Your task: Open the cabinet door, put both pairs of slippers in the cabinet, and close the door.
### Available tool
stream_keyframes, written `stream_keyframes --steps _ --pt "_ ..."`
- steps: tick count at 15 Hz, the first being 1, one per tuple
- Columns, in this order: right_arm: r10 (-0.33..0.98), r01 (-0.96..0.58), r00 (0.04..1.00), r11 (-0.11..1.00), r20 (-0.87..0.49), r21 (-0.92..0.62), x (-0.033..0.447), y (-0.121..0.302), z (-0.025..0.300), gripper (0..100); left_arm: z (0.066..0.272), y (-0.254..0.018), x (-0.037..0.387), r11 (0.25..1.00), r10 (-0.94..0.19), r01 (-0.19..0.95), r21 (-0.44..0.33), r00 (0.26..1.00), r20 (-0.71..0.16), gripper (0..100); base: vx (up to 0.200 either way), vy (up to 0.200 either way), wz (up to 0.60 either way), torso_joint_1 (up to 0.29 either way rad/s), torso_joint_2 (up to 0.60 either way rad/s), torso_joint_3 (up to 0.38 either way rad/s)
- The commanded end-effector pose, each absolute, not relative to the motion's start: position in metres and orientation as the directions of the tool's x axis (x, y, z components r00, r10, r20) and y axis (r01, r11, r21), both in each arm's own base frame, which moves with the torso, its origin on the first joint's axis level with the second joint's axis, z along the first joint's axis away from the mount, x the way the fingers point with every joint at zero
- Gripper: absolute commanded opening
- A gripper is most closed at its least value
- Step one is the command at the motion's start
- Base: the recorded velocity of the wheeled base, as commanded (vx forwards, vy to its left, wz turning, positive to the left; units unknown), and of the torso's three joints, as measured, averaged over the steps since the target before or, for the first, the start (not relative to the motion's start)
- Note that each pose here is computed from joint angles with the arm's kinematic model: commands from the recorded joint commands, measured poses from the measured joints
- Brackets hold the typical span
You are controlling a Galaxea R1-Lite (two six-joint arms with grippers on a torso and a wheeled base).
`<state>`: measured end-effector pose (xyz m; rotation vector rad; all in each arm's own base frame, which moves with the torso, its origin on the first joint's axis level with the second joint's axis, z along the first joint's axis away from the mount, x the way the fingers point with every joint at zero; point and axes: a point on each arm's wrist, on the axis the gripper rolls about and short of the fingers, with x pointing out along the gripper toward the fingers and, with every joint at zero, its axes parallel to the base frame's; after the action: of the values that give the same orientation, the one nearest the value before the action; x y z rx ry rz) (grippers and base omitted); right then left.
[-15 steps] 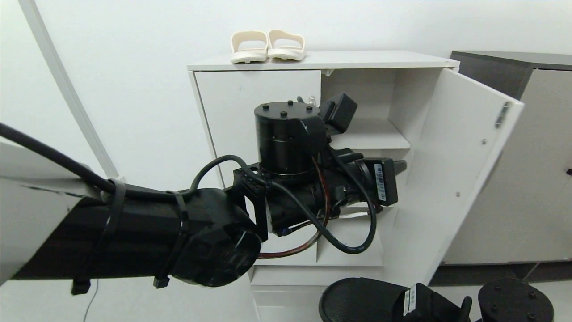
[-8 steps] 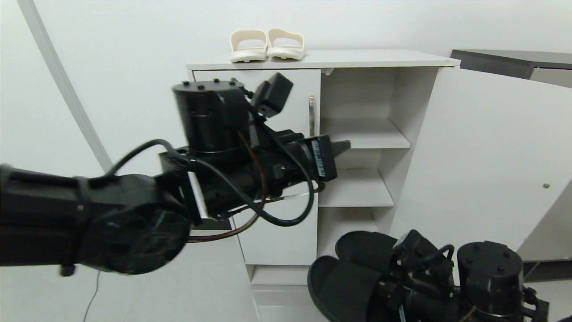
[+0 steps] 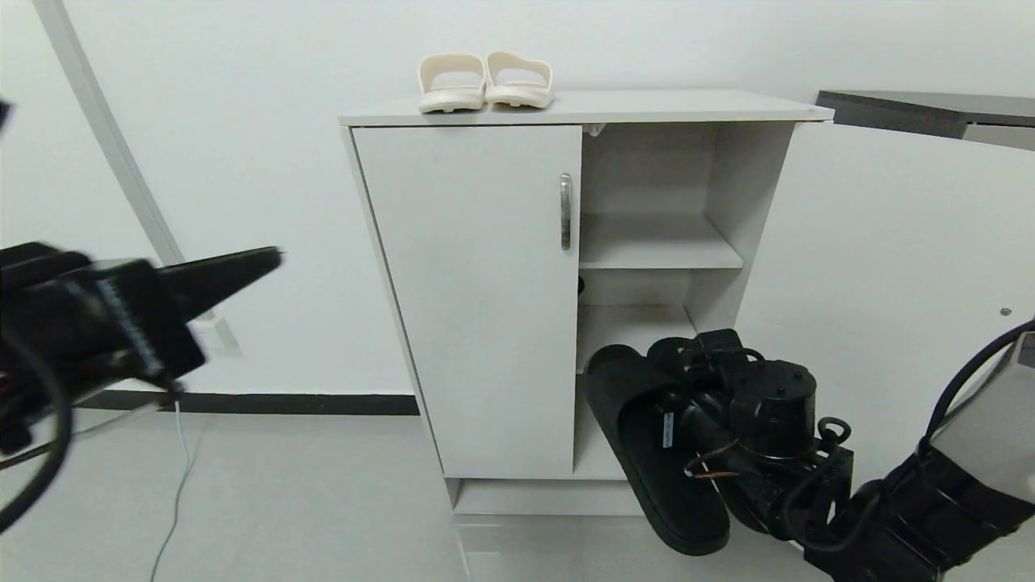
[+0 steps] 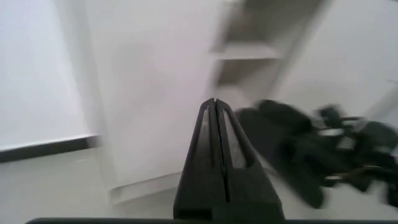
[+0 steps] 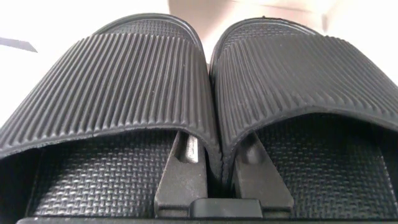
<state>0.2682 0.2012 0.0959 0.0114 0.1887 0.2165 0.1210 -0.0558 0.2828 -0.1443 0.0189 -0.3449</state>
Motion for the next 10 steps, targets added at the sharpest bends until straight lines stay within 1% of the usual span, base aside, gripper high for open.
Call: stream_keyframes --steps 1,2,3,4,5,6,7,8,9,10 --pt "0.188 -0.185 0.964 0.982 -0.186 0.031 0.277 0.2 0.094 0 0.237 0.001 0.026 0.994 0.068 -0.06 -0.093 0.994 0.08 0 0.0 0.0 0.0 0.0 0.0 0.0" --pt "0.186 -0.182 0.965 0.982 -0.186 0.039 0.277 0.2 0.094 0 0.219 0.005 0.011 0.986 0.147 -0.139 -0.095 0.986 0.079 0 0.0 0.0 0.0 0.0 0.0 0.0" --pt "0.186 -0.182 0.964 0.983 -0.187 0.041 0.277 0.2 0.093 0 0.2 0.007 -0.002 0.977 0.199 -0.19 -0.099 0.976 0.086 0 0.0 0.0 0.0 0.0 0.0 0.0" --pt "0.185 -0.18 0.965 0.983 -0.185 0.042 0.277 0.2 0.094 0 0.181 0.008 -0.011 0.968 0.239 -0.23 -0.099 0.968 0.082 0 0.0 0.0 0.0 0.0 0.0 0.0" --pt "0.186 -0.182 0.965 0.982 -0.185 0.042 0.277 0.2 0.094 0 0.171 0.007 -0.015 0.961 0.265 -0.257 -0.098 0.961 0.079 0 0.0 0.0 0.0 0.0 0.0 0.0" --pt "0.182 -0.177 0.965 0.983 -0.187 0.04 0.276 0.2 0.093 0 0.149 0.006 -0.021 0.945 0.319 -0.313 -0.092 0.945 0.066 0 0.0 0.0 0.0 0.0 0.0 0.0" --pt "0.182 -0.177 0.965 0.983 -0.187 0.04 0.276 0.2 0.093 0 0.136 0.005 -0.024 0.935 0.35 -0.344 -0.09 0.935 0.063 0 0.0 0.0 0.0 0.0 0.0 0.0" --pt "0.182 -0.177 0.966 0.983 -0.185 0.04 0.276 0.2 0.093 0 0.126 0.005 -0.025 0.929 0.365 -0.36 -0.084 0.929 0.059 0 0.0 0.0 0.0 0.0 0.0 0.0" --pt "0.182 -0.177 0.965 0.983 -0.187 0.04 0.276 0.2 0.093 0 0.116 0.004 -0.026 0.93 0.365 -0.361 -0.075 0.929 0.06 0 0.0 0.0 0.0 0.0 0.0 0.0" --pt "0.183 -0.179 0.965 0.983 -0.187 0.04 0.276 0.201 0.093 0 0.106 0.005 -0.024 0.929 0.367 -0.364 -0.068 0.93 0.037 0 0.0 0.0 0.0 0.0 0.0 0.0"
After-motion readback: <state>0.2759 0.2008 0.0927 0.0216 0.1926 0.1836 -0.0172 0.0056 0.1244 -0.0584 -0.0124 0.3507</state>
